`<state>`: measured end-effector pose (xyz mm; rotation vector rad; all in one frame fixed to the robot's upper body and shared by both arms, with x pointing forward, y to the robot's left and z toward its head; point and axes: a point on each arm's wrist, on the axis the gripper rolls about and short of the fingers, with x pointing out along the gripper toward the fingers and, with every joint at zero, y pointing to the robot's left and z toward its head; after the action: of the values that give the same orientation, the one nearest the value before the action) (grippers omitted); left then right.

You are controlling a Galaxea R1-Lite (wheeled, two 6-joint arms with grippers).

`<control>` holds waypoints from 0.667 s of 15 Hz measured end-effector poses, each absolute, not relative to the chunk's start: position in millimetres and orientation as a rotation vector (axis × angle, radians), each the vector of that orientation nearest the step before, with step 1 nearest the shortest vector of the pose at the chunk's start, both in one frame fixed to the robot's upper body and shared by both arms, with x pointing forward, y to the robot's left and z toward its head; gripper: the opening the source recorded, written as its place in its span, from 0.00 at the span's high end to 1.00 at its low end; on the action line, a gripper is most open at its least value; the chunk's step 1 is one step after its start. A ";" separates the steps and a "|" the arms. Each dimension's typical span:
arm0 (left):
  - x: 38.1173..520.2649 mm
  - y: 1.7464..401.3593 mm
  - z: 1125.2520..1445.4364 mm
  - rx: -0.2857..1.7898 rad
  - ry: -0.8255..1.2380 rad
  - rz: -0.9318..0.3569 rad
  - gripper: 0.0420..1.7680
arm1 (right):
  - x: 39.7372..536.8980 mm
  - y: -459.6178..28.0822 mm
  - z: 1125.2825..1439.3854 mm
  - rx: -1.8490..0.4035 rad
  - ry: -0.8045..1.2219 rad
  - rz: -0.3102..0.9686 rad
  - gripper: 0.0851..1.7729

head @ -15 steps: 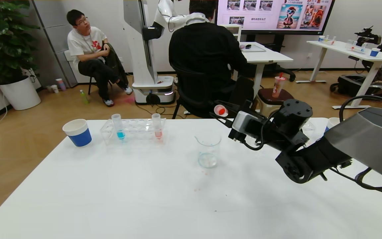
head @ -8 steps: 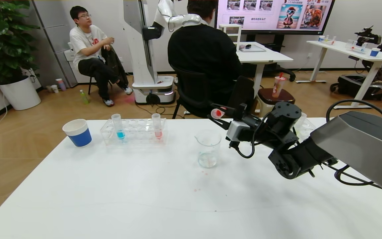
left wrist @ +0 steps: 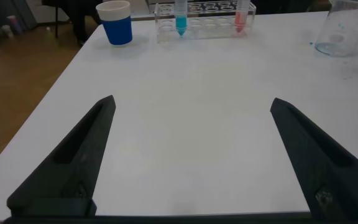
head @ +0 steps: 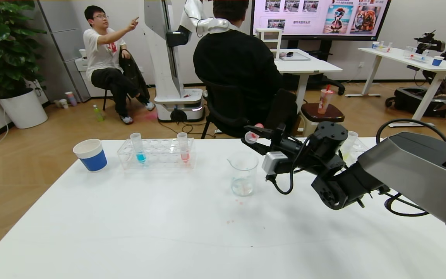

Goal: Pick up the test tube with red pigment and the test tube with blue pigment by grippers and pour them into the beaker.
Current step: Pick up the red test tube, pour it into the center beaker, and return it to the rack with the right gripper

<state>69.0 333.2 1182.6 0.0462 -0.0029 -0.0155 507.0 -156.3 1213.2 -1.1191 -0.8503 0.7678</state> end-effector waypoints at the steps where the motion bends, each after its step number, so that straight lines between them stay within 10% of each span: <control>1: 69.0 333.2 1182.6 0.046 -0.003 -0.015 0.02 | 507.5 -157.5 1213.6 -1.136 -0.858 0.759 0.75; 10: 69.0 333.2 1182.6 0.046 -0.003 -0.015 0.02 | 510.0 -165.7 1215.4 -1.256 -0.937 0.718 0.75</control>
<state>69.0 333.2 1182.6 0.0460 -0.0029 -0.0155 510.0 -165.7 1215.4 -1.2558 -0.9374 0.7178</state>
